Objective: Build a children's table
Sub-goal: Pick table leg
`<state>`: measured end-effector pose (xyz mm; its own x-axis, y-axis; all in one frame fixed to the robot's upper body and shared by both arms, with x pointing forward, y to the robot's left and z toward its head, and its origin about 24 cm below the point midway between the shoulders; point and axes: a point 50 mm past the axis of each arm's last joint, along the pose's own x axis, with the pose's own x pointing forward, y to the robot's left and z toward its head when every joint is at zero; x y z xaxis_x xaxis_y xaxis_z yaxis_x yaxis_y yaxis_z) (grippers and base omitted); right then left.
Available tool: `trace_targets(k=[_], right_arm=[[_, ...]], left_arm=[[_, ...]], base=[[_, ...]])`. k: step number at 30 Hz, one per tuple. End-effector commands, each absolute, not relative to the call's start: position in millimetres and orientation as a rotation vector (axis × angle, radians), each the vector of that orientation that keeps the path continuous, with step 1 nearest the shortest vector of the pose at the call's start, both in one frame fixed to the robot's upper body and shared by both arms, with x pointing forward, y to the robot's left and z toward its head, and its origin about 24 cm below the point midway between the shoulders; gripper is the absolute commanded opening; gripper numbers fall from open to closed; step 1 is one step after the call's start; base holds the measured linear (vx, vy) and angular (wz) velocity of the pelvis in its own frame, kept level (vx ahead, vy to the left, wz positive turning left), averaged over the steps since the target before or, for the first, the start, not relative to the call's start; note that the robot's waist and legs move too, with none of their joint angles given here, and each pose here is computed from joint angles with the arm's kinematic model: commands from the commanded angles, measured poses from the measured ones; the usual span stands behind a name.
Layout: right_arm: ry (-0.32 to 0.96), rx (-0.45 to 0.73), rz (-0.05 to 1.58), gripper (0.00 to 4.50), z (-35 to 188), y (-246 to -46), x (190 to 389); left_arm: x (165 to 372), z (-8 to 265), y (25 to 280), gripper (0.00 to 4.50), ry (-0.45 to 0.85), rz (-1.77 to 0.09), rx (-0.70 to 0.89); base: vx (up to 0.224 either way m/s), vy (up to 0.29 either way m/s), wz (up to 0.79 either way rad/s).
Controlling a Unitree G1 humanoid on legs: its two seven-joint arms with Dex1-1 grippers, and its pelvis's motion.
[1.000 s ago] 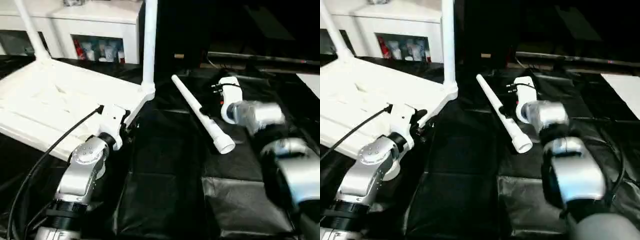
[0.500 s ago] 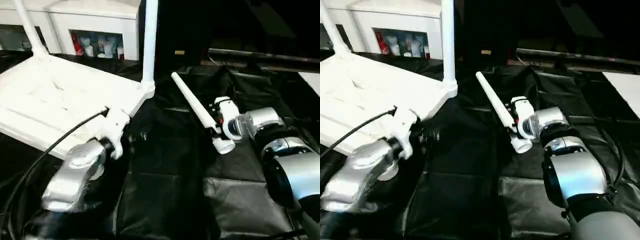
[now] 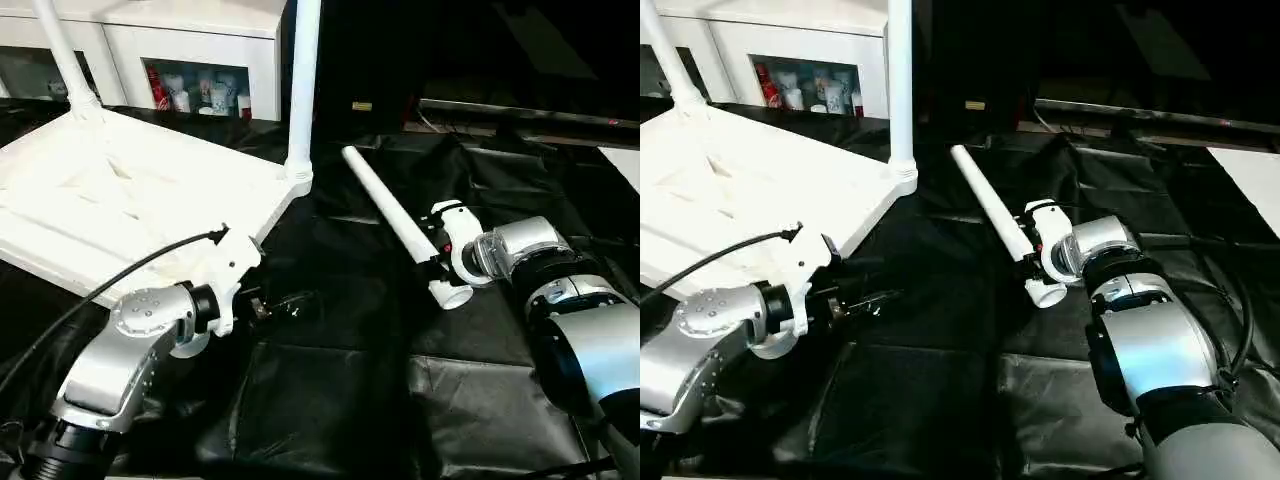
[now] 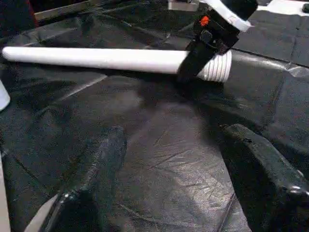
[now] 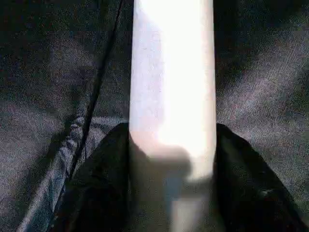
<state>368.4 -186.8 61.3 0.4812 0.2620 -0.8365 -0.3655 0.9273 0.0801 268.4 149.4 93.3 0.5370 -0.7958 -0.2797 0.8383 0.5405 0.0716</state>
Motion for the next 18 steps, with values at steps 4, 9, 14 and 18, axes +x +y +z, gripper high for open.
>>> trace_targets(k=[4, 9, 14, 18], right_arm=[[1.033, -0.074, 0.365, 1.99, 51, -195.8, 361.0], [1.058, -0.072, 0.373, 1.98, 46, -197.7, 357.1], [0.996, -0.043, 0.368, 1.98, 53, -196.4, 362.6], [0.923, 0.005, 0.357, 1.98, 59, -194.8, 368.1]], left_arm=[[268, 96, 146, 4.24, 0.218, -0.997, 0.238], [266, 94, 144, 4.5, 0.214, -1.001, 0.237], [283, 102, 141, 4.5, 0.131, -0.934, 0.264], [294, 110, 140, 4.5, 0.079, -0.868, 0.233]], base=[[0.0, 0.0, 0.0], [0.0, 0.0, 0.0], [0.0, 0.0, 0.0], [0.0, 0.0, 0.0]])
